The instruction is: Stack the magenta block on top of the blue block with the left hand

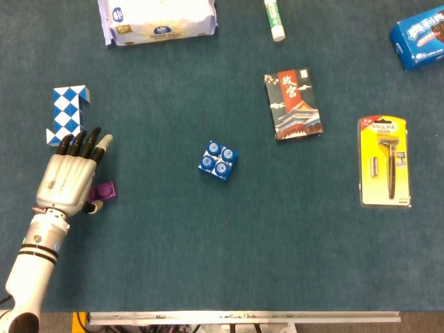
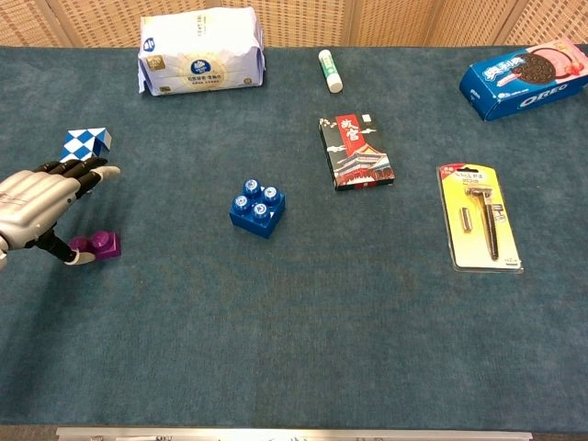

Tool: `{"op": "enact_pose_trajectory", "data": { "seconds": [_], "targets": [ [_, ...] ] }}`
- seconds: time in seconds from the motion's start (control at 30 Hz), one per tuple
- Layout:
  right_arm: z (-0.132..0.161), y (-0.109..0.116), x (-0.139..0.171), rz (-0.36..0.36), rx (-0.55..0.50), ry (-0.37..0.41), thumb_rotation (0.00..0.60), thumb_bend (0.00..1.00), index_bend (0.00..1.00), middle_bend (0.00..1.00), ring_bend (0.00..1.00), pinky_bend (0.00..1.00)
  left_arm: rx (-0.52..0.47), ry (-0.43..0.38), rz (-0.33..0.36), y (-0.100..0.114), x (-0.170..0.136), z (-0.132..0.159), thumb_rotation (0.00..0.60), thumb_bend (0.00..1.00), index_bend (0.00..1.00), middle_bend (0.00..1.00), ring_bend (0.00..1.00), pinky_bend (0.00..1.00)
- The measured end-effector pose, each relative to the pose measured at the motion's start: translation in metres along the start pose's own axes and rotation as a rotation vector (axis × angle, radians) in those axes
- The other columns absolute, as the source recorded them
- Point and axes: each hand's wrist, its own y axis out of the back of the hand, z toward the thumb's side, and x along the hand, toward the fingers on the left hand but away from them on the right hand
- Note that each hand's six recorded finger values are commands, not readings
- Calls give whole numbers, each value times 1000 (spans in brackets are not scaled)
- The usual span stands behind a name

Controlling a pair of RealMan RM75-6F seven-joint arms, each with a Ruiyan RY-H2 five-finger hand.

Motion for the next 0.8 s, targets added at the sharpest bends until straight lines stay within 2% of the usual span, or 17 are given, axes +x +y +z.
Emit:
{"op": "enact_pose_trajectory", "data": {
  "seconds": [0.53,0.7,0.8],
  "targets": [
    [-1,1,0,-3,-2,-2,600,0,0,79,0,272,33,79,42,7,10,-28,600,96,37,0,0,70],
    [-1,1,0,-1,-1,-3,600,0,0,79,0,272,13,60,26,8,6,-25,600,97,44,0,0,71],
    [-1,1,0,-2,-2,-3,600,0,0,79,0,272,17,41,7,8,1,-24,600,96,81,0,0,71]
  ]
}}
